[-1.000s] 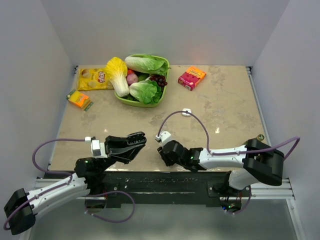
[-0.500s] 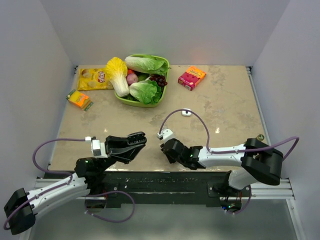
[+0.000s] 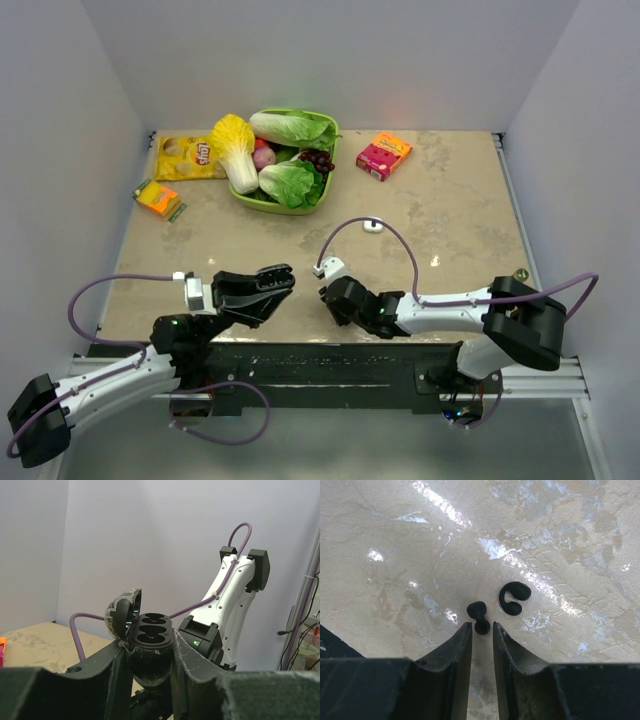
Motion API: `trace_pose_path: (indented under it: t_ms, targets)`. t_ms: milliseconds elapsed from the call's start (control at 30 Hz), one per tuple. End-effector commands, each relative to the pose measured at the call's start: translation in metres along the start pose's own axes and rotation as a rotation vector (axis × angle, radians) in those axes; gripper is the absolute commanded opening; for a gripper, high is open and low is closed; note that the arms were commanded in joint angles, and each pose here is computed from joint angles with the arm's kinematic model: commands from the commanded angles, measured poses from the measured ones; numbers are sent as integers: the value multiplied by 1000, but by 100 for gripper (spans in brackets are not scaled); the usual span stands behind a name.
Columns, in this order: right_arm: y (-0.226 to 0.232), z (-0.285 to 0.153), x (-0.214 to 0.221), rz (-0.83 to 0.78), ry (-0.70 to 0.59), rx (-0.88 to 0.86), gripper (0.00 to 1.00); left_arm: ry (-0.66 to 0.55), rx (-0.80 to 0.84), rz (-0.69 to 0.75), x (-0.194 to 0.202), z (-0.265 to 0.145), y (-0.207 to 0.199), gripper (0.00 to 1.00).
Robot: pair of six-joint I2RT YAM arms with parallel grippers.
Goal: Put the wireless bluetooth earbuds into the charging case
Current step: Pick up the earbud from the center of the board, then place the earbud in the charging case.
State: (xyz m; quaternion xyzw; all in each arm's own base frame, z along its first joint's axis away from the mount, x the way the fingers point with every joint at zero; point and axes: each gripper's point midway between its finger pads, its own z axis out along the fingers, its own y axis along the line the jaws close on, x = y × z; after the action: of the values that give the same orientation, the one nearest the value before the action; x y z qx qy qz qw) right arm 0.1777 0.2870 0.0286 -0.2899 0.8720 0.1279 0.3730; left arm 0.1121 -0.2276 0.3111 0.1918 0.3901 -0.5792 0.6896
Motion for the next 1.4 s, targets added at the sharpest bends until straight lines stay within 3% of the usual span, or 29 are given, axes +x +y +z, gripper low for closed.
trace_pose_path:
  t_ms: [0,333,500,567,833,967,1200,1367]
  targets:
    - [1,2,-25,0,-58,19,27,120,-49,-36,57,-48,13,0]
    - [2,7,-21,-7,-44,22,20,121,-44,-36,58,-48,12,0]
    - [0,1,-27,8,-71,22,9,122,-46,-34,58,-49,12,0]
    - [-3,-9,-37,28,-108,25,0,125,-49,-33,59,-49,13,0]
    - [-34,-137,-127,41,-378,9,0,182,-89,-44,68,-42,20,0]
    - [-27,-209,-166,-7,-507,-140,0,229,-106,-40,77,-41,25,0]
    - [29,-268,-159,-277,-468,-530,0,292,-22,2,83,-29,15,0]
    - [37,-273,-142,-384,-398,-586,0,353,85,35,86,-12,2,0]
